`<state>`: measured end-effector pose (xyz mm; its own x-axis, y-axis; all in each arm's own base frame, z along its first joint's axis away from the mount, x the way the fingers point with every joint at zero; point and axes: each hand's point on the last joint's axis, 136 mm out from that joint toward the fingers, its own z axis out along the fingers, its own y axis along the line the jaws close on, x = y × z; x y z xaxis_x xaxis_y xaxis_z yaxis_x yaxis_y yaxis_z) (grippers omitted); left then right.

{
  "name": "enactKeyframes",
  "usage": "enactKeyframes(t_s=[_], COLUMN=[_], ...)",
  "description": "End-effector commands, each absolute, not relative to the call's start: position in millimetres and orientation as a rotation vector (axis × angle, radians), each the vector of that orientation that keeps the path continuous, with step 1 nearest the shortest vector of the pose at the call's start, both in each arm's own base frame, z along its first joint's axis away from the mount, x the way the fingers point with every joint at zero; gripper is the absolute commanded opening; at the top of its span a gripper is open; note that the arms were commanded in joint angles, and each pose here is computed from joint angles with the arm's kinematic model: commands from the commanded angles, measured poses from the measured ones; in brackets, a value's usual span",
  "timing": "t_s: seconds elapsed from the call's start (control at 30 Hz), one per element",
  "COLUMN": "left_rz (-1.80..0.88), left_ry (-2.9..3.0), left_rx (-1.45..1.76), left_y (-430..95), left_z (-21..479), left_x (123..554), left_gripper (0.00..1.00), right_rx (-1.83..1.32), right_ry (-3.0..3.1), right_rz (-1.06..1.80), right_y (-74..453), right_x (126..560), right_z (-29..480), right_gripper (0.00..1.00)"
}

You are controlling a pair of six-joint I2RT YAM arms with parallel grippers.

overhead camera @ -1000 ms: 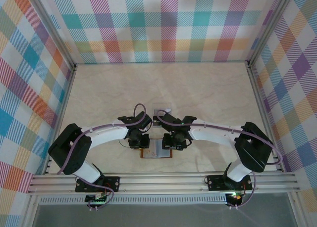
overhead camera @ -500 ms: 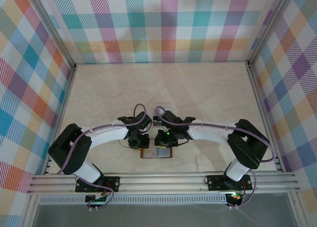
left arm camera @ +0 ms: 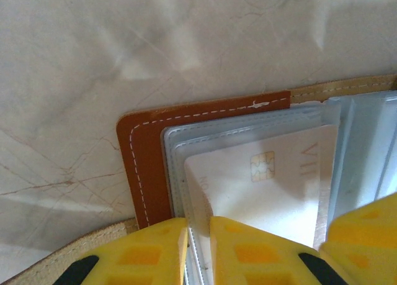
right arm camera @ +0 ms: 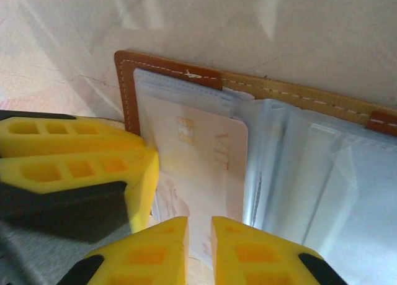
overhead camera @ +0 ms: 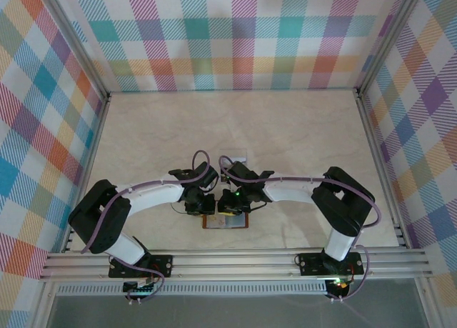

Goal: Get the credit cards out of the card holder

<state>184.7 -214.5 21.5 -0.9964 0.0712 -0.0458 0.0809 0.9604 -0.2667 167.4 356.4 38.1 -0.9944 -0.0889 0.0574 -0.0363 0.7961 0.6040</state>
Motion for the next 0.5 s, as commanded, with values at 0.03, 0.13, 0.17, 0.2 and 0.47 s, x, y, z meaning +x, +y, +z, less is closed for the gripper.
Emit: enactKeyframes(t_s=[0.03,0.13,0.17,0.2,0.47], left_rz=[-0.357,-0.359,-0.358,-0.358,-0.358], left_ry=[3.121,3.116,3.114,3.114,3.104], left_rx=[0.119,0.118,0.119,0.118,0.12], left_y=[-202.2,-202.1,-201.9,-201.6,-200.0], left_z=[11.6,13.3,14.1,14.7,19.8], left_x=[169.3,169.5,169.6,169.4,168.9], left_gripper=[0.18,0.18,0.19,0.18,0.19], right_rx=[0.084,0.067,0.065,0.062,0.07], right_ry=[-2.889,-2.901,-2.905,-2.909,-2.957], right_rz=[-0.955,-0.899,-0.89,-0.88,-0.822], right_y=[355.2,348.9,347.6,345.8,334.3], right_x=[168.0,166.8,166.7,166.4,167.1], right_z=[30.9,23.7,22.9,21.5,27.9], right_gripper=[0.19,0.19,0.19,0.19,0.19])
